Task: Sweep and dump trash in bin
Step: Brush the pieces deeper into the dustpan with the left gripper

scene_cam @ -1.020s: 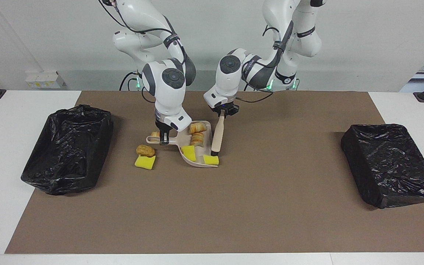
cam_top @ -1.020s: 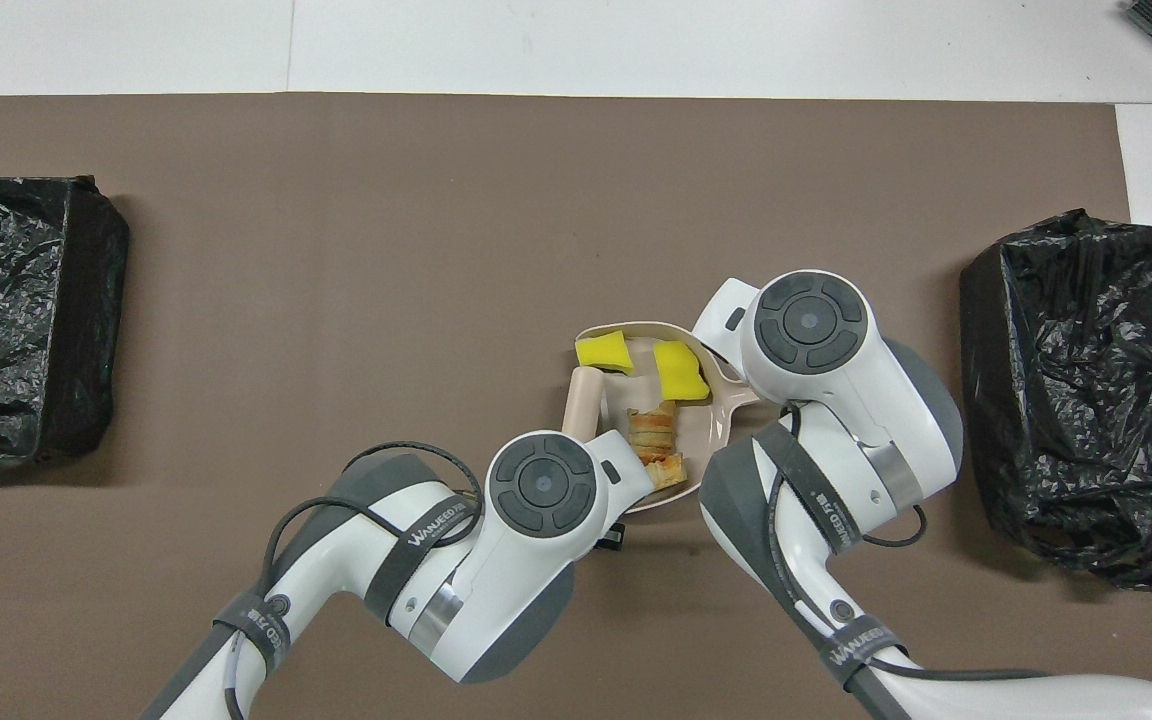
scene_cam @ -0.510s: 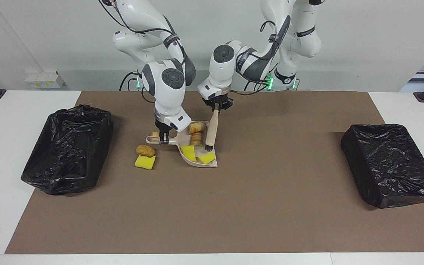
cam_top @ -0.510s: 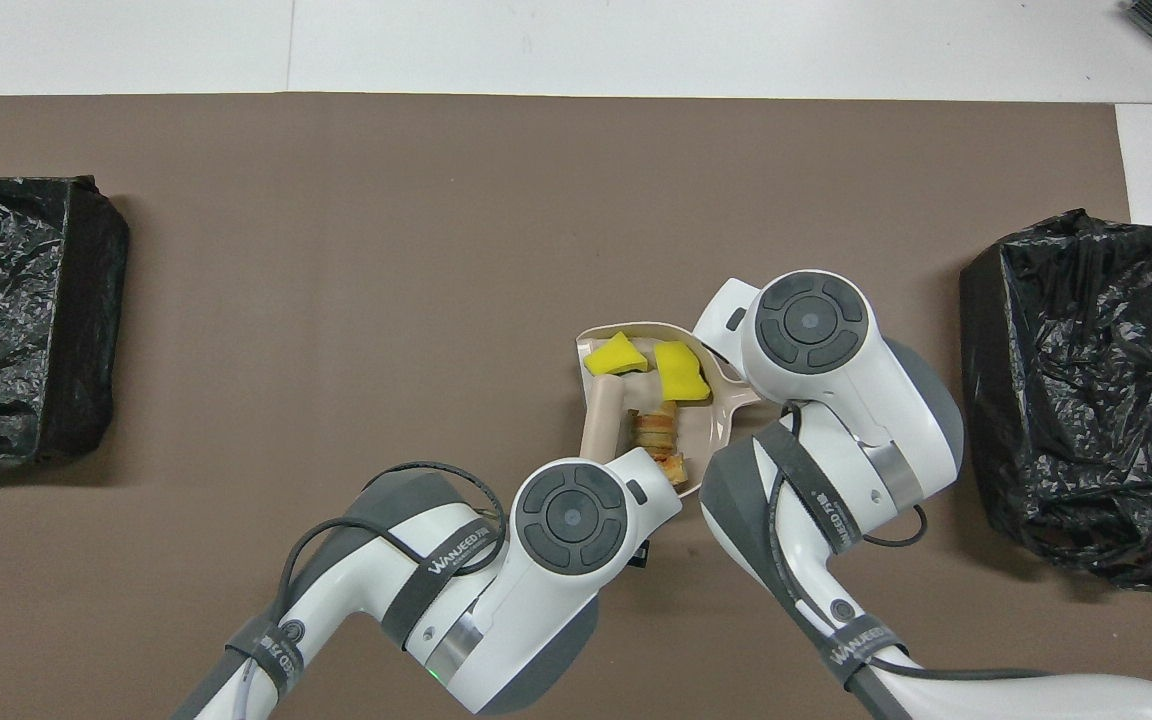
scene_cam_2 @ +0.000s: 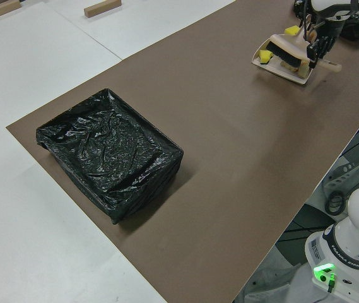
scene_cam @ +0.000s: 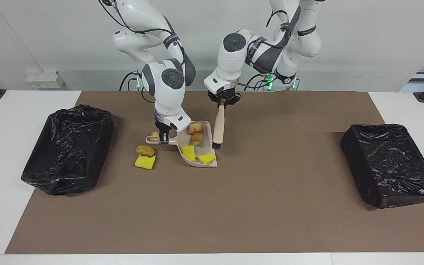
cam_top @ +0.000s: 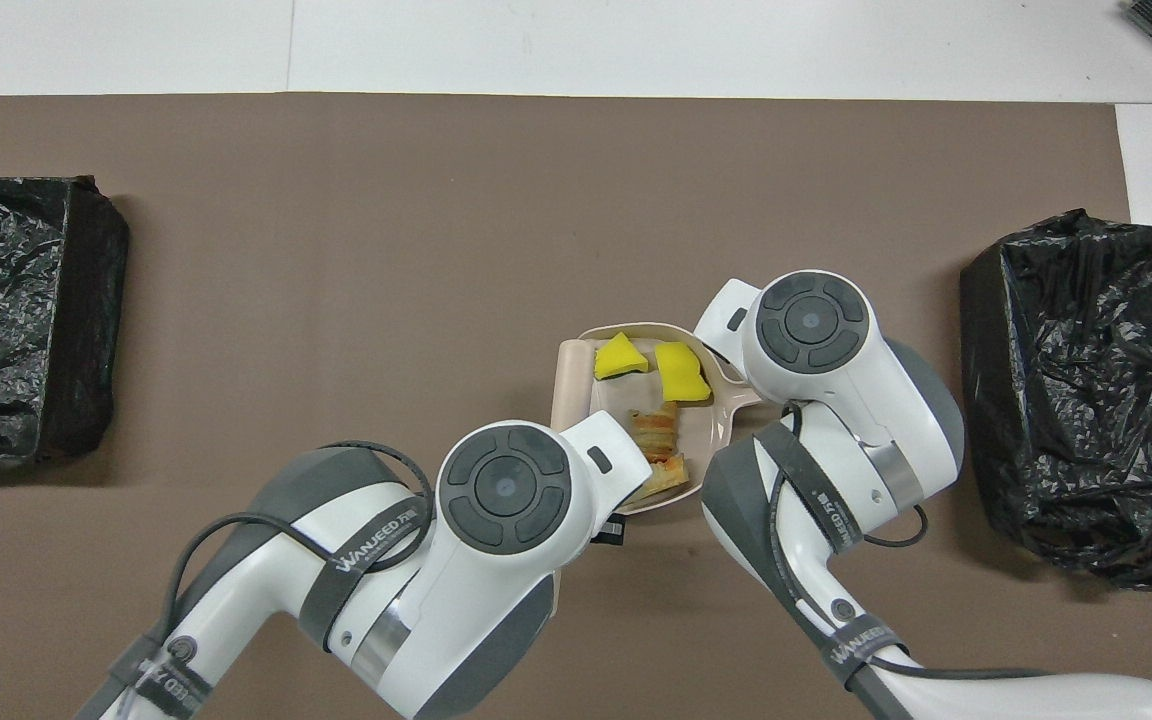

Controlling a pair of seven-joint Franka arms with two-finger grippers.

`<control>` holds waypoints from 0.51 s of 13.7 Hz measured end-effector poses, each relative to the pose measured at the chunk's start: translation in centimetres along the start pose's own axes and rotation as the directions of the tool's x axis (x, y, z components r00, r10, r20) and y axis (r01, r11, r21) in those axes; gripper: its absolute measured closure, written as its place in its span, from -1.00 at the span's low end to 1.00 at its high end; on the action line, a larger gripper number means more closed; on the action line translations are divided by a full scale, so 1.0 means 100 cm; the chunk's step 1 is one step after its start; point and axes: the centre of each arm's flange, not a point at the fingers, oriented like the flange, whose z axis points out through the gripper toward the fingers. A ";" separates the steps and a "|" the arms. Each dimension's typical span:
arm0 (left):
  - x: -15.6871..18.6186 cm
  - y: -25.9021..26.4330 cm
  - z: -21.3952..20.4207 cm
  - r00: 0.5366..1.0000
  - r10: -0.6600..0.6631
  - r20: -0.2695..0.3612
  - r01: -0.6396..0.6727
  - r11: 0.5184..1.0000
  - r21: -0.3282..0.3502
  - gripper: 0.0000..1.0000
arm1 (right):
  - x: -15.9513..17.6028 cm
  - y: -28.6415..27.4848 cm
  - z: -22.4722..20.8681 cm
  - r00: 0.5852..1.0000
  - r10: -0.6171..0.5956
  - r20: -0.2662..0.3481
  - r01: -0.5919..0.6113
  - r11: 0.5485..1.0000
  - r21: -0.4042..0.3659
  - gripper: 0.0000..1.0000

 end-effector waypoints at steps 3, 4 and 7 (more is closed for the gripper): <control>-0.011 -0.017 -0.028 1.000 -0.019 0.021 0.019 1.000 0.008 0.48 | 0.000 0.000 0.000 1.000 0.001 0.000 -0.001 1.000 0.001 0.37; -0.015 -0.024 -0.036 0.999 -0.029 0.032 0.029 0.999 0.014 0.48 | 0.000 0.000 0.000 1.000 0.001 0.000 -0.001 1.000 0.001 0.37; -0.027 -0.036 -0.048 0.994 -0.087 0.070 0.084 0.996 0.038 0.48 | 0.000 0.000 0.000 1.000 0.001 0.000 -0.001 1.000 0.001 0.37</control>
